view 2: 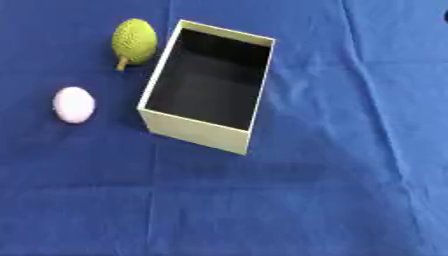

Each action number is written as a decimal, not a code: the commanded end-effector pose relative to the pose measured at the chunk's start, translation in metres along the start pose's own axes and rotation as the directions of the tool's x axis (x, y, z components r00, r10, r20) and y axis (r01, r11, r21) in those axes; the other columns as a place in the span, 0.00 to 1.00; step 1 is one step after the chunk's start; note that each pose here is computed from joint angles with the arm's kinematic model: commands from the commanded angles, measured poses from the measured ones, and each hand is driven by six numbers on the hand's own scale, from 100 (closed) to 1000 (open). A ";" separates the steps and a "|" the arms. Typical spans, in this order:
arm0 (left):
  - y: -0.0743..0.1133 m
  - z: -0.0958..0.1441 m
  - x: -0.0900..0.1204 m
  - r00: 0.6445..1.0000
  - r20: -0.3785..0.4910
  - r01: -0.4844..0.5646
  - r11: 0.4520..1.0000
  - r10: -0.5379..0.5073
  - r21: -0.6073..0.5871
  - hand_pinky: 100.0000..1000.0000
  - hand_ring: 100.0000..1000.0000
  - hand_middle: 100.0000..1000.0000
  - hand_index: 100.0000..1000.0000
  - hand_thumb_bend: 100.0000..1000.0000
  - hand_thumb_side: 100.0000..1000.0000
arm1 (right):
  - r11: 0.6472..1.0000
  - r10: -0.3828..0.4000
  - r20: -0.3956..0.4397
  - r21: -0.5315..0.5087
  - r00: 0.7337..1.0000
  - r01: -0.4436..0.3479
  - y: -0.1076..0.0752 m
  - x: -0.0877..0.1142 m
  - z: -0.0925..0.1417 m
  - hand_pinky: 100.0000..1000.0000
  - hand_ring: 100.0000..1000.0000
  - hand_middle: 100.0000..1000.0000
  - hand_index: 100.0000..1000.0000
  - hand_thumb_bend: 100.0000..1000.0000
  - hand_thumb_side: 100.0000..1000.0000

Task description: Pick up objects on the table and place them in the box.

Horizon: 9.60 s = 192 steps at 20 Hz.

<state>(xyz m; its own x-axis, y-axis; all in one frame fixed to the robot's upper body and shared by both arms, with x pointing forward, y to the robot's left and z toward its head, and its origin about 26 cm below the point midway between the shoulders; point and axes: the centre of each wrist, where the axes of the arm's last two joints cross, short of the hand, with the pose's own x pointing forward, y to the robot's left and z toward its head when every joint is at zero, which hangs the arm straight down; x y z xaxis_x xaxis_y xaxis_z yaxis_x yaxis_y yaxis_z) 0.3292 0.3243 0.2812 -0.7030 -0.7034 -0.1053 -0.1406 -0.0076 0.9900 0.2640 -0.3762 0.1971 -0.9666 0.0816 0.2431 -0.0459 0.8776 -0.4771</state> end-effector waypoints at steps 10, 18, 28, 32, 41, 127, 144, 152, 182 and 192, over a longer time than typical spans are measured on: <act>0.017 -0.007 -0.002 0.999 0.050 0.018 0.991 -0.011 -0.134 0.84 0.89 0.83 0.91 0.14 0.56 | 0.999 0.013 0.022 0.045 1.000 -0.014 -0.002 0.004 -0.005 0.90 0.88 0.39 0.81 0.00 0.47; -0.005 -0.016 -0.005 0.999 0.033 0.013 0.956 -0.004 -0.293 0.88 0.92 0.85 0.91 0.22 0.00 | 0.999 0.001 0.001 0.053 1.000 -0.001 0.002 0.003 -0.004 0.91 0.88 0.39 0.81 0.00 0.47; -0.018 -0.027 -0.009 0.999 -0.035 -0.038 0.920 0.026 -0.389 0.88 0.92 0.81 0.91 0.23 0.00 | 0.998 -0.013 -0.016 0.062 1.000 0.014 0.005 0.002 -0.003 0.91 0.88 0.39 0.81 0.00 0.47; -0.024 -0.033 -0.011 0.998 -0.058 -0.040 0.915 0.018 -0.401 0.88 0.92 0.81 0.90 0.23 0.00 | 0.998 -0.014 -0.019 0.060 1.000 0.015 0.005 0.002 -0.002 0.91 0.88 0.38 0.81 0.00 0.47; -0.038 -0.056 -0.014 0.997 -0.077 -0.045 0.924 0.017 -0.379 0.86 0.91 0.80 0.90 0.20 0.00 | 0.998 -0.024 -0.035 0.058 0.999 0.026 0.008 0.001 0.000 0.92 0.89 0.38 0.81 0.00 0.47; -0.028 -0.255 0.156 0.927 0.352 0.093 0.988 -0.131 0.122 0.90 0.87 0.83 0.95 0.23 0.10 | 0.996 -0.057 -0.079 -0.076 0.995 0.051 0.004 0.004 0.007 0.92 0.88 0.39 0.81 0.00 0.47; -0.003 -0.237 0.144 0.951 0.303 -0.012 0.976 -0.055 0.216 0.89 0.85 0.82 0.94 0.14 0.19 | 0.996 -0.060 -0.098 -0.078 0.993 0.052 0.008 0.004 0.010 0.93 0.88 0.38 0.80 0.00 0.47; 0.012 -0.211 0.050 1.000 -0.001 0.027 0.984 -0.028 0.178 0.88 0.87 0.82 0.93 0.19 0.21 | 0.997 -0.029 -0.120 -0.077 0.992 0.020 0.006 0.006 0.017 0.93 0.88 0.38 0.80 0.00 0.47; -0.008 -0.185 -0.057 0.950 -0.294 -0.126 0.990 0.102 -0.063 0.89 0.91 0.84 0.92 0.37 0.51 | 0.998 -0.060 -0.104 -0.011 0.993 0.059 0.015 0.001 0.008 0.93 0.89 0.36 0.79 0.00 0.47; -0.024 -0.188 -0.066 0.921 -0.378 -0.159 0.976 0.093 -0.146 0.86 0.89 0.81 0.90 0.32 0.48 | 0.997 -0.072 -0.112 -0.003 0.991 0.072 0.017 0.000 0.006 0.94 0.89 0.35 0.79 0.00 0.47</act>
<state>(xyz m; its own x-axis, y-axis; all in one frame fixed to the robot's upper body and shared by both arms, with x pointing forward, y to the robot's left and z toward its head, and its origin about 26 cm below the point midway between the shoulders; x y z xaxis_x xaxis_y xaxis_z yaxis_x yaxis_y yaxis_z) 0.5099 0.2359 0.2660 -0.4068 -0.9124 0.0456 0.1077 0.0016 0.9942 0.2638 -0.3656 0.1760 -0.9175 0.0679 0.3918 -0.1191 0.8930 -0.4339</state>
